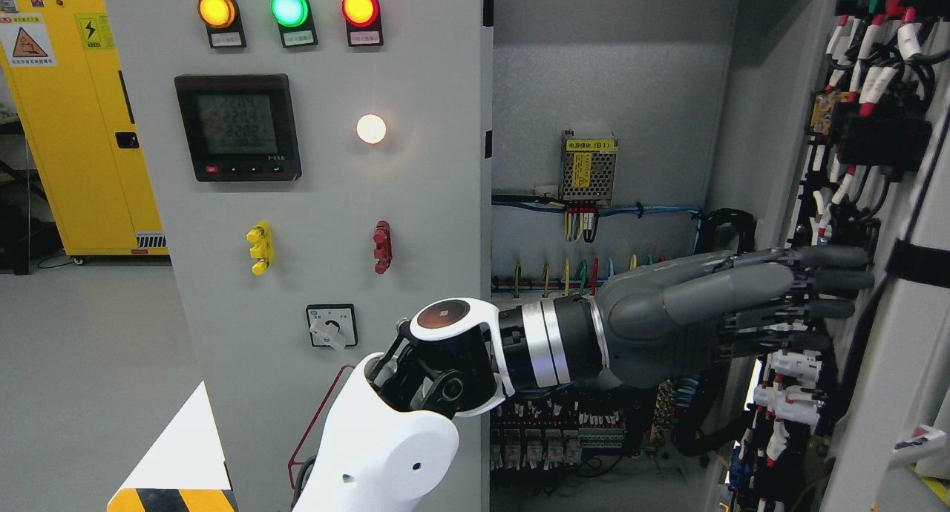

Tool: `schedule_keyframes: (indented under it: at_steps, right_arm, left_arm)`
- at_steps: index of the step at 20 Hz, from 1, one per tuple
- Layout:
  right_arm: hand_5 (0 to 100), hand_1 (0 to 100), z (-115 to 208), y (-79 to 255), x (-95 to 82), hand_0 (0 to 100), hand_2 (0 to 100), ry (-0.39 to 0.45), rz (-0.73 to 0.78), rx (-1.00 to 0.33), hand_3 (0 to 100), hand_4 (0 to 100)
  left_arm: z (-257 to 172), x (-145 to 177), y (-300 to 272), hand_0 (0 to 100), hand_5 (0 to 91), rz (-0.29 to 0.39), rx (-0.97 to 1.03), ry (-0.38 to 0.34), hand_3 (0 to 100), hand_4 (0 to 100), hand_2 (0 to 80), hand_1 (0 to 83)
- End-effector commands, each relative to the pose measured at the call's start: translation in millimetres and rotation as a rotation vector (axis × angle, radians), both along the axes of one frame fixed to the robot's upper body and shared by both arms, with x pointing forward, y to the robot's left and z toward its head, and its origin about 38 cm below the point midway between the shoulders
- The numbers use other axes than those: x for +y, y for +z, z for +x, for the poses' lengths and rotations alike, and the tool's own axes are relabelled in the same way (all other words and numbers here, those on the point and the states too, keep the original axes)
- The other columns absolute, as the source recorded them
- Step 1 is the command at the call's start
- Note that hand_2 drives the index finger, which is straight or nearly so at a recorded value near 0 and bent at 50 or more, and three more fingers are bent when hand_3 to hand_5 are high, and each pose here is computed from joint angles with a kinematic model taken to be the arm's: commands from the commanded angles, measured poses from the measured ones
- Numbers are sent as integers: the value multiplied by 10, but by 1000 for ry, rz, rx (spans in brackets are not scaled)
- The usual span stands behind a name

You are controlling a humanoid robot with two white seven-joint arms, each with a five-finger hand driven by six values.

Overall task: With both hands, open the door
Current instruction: 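Push the push-button door outward with the left hand, swinging it open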

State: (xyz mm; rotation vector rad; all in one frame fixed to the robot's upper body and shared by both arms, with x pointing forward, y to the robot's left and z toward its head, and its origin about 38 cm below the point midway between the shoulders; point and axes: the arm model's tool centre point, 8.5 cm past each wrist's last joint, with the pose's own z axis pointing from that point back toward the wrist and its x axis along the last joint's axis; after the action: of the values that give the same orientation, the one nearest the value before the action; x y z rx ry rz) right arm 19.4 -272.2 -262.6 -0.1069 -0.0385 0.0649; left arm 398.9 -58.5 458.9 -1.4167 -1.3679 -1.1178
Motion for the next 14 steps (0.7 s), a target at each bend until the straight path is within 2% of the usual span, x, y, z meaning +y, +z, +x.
schedule_keyframes:
  at_steps: [1, 5, 11, 14]
  right_arm:
    - [0, 500, 170, -5, 160, 0, 40, -3, 26, -27, 0, 0]
    - [0, 500, 170, -5, 160, 0, 40, -3, 26, -27, 0, 0]
    - [0, 500, 170, -5, 159, 0, 40, -3, 24, -27, 0, 0]
    - [0, 500, 150, -6, 160, 0, 40, -3, 26, -24, 0, 0]
  left_arm:
    - [-206, -328, -47, 120, 0, 76, -19, -77, 0, 0, 0, 556]
    - [-280, -417, -62, 120, 0, 92, -3, -125, 0, 0, 0, 556]
    - [-231, -626, -120, 120, 0, 136, -37, -90, 0, 0, 0, 556]
    - [-248, -654, -139, 120, 0, 146, -40, -94, 0, 0, 0, 556]
